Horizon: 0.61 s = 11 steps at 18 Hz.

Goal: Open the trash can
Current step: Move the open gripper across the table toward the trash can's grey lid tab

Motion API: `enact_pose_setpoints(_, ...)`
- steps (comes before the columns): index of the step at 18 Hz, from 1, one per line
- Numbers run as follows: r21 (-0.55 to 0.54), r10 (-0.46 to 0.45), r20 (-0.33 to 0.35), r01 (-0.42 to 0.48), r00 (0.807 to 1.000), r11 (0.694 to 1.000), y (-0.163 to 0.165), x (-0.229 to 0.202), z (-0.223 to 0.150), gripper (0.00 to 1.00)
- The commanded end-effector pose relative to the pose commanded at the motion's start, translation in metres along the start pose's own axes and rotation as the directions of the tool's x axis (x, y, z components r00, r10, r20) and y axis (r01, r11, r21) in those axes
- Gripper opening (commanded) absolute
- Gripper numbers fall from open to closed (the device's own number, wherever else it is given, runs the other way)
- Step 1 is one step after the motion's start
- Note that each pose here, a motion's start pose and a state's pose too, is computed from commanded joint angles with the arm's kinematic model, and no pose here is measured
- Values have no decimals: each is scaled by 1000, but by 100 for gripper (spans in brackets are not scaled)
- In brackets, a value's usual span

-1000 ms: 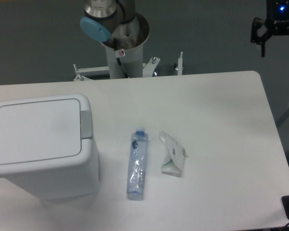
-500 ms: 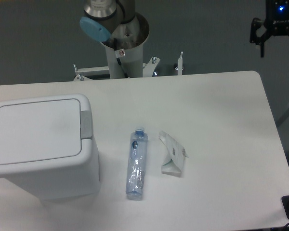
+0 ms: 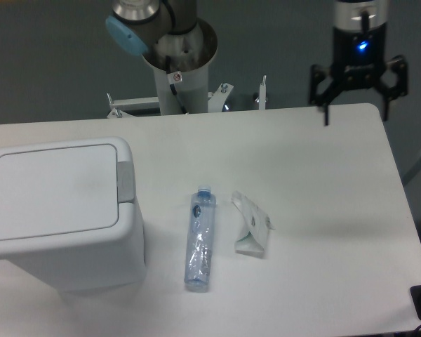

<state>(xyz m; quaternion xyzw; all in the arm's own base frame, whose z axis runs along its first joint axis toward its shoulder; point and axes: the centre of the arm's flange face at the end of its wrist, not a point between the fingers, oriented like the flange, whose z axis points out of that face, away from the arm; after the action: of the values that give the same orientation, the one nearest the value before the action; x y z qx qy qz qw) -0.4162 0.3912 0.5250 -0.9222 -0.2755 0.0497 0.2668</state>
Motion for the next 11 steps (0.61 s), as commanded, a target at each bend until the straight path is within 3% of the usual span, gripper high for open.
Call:
enact_pose_setpoints(5, -5, -102, -85, 102, 991, 995, -13, 79, 6, 100)
enact_pose_setpoints(7, -17, -178, -106, 177, 978, 984, -15, 105, 6, 100)
enact_pose_setpoints(11, -45, -185, -175, 180, 967, 983, -9, 145, 13, 100)
